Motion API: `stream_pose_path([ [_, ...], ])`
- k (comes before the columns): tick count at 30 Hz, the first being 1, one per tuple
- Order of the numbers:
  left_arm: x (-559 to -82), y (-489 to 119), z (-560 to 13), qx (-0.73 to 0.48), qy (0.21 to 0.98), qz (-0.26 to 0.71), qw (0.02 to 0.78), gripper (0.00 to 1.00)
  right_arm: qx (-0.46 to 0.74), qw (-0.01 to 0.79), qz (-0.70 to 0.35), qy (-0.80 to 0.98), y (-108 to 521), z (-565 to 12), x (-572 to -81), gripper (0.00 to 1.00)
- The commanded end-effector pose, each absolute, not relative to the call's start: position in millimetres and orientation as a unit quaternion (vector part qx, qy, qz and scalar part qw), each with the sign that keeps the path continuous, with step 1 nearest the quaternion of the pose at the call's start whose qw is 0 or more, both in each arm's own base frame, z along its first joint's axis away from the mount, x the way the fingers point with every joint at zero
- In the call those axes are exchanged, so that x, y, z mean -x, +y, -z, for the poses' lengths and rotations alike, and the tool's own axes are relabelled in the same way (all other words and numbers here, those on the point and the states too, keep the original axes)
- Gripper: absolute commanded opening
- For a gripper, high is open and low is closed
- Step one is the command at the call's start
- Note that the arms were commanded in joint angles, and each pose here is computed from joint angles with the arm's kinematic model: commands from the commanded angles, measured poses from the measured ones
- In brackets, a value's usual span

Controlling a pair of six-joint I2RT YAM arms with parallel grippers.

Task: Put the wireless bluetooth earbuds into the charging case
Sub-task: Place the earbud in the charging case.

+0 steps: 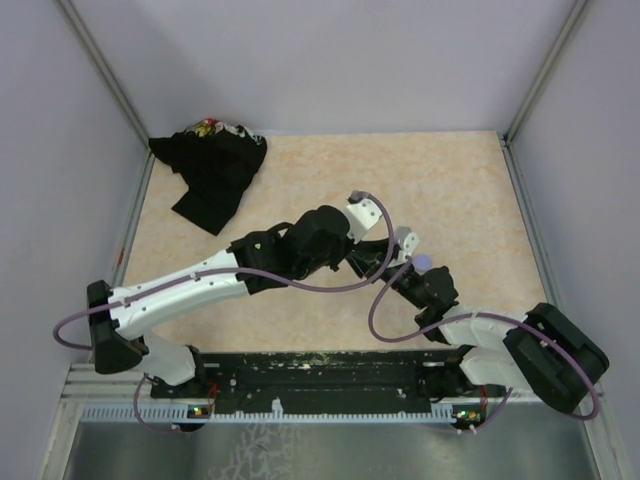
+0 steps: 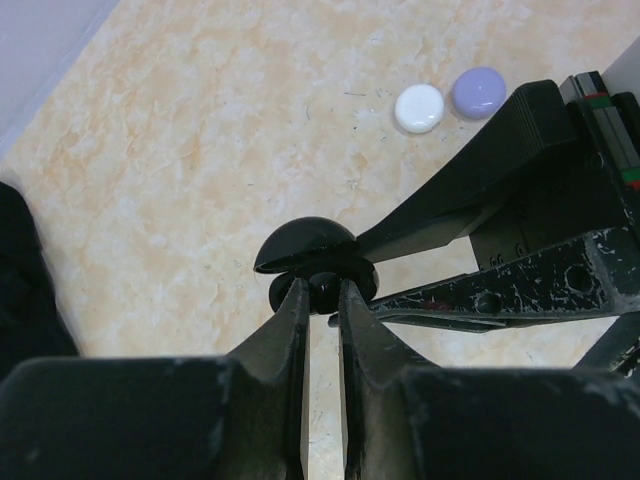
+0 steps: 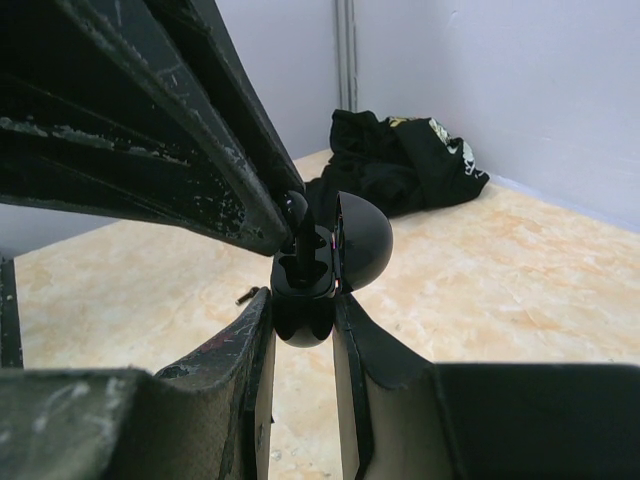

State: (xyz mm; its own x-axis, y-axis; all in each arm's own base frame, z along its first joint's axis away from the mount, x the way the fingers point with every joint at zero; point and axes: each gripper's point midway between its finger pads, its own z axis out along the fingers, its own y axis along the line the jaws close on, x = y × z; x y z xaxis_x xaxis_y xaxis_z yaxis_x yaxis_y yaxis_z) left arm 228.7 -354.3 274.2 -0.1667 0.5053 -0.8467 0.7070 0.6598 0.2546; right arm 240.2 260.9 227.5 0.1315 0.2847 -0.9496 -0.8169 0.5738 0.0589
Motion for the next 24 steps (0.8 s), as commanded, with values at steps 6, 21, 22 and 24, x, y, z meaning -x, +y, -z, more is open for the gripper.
stream_pose_path([
  [6, -224, -347, -280, -0.383, 0.781, 0.103, 0.482, 0.0, 0.251, 0.744, -0.372, 0.494, 255, -242, -239, 0.0],
  [21, -224, -352, -277, -0.379, 0.79, 0.128, 0.466, 0.0, 0.263, 0.746, -0.374, 0.485, 257, -242, -235, 0.0],
  [22, -224, -352, -279, -0.378, 0.788, 0.128, 0.469, 0.0, 0.263, 0.745, -0.375, 0.484, 257, -242, -235, 0.0],
  [24, -226, -352, -282, -0.376, 0.785, 0.125, 0.477, 0.0, 0.263, 0.746, -0.374, 0.484, 257, -242, -236, 0.0],
])
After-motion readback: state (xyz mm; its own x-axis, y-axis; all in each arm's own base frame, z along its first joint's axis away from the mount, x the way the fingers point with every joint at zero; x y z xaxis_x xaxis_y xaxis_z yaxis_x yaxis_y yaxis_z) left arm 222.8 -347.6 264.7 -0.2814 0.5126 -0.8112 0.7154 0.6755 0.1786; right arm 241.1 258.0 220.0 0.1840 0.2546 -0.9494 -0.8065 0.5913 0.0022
